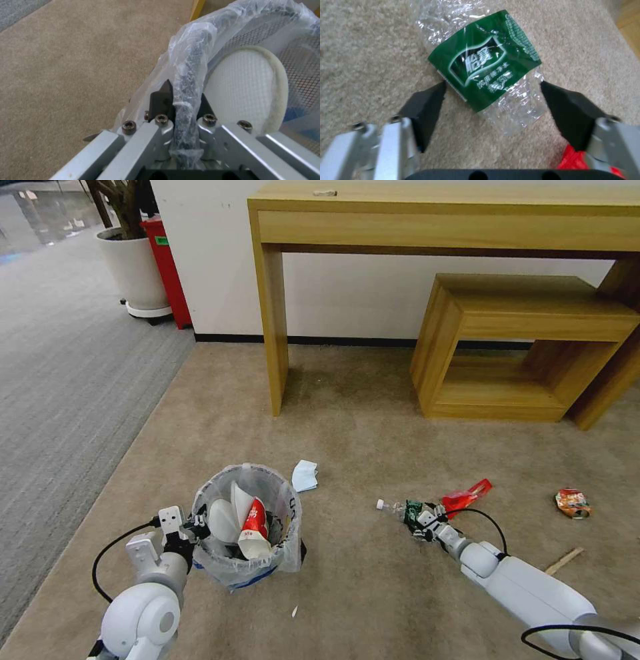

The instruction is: Pick up the trash bin and place the garbage on the floor into it.

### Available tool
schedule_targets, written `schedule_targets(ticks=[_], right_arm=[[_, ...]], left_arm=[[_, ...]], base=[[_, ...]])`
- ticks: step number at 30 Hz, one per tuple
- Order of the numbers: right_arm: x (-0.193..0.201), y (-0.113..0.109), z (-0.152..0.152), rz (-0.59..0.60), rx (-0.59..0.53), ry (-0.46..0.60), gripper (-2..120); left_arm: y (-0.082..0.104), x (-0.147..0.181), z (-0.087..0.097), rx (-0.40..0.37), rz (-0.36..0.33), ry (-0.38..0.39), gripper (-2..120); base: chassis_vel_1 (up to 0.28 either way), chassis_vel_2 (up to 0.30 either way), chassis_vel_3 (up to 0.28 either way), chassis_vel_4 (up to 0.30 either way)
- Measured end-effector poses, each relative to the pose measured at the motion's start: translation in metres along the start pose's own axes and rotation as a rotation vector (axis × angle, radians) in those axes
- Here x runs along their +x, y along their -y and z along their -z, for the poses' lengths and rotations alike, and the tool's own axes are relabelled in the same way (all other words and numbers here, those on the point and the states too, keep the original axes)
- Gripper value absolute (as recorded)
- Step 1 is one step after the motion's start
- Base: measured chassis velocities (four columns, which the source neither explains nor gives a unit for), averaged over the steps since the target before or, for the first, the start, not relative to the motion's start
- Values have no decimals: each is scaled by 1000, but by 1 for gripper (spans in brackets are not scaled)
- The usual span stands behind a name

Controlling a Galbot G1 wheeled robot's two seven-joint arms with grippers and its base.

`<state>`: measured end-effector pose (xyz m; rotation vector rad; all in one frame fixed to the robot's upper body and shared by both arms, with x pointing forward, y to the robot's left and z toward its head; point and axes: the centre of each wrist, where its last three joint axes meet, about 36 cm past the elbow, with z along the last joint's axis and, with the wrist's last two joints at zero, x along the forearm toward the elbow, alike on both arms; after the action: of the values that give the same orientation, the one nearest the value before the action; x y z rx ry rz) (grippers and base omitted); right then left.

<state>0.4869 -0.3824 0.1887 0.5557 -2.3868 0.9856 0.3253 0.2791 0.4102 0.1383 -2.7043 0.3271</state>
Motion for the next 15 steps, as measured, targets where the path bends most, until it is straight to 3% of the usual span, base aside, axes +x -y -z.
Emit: schedule_targets(ticks=[3, 15], right_arm=[[1, -3, -3, -1, -8, 1, 58], [7, -8, -7, 9, -21, 33, 22]], left_arm=[[1, 1, -1, 2, 0, 2, 2], [1, -4, -3, 4, 7, 3, 2]], base=[[0, 0, 0, 0], [0, 0, 0, 0]])
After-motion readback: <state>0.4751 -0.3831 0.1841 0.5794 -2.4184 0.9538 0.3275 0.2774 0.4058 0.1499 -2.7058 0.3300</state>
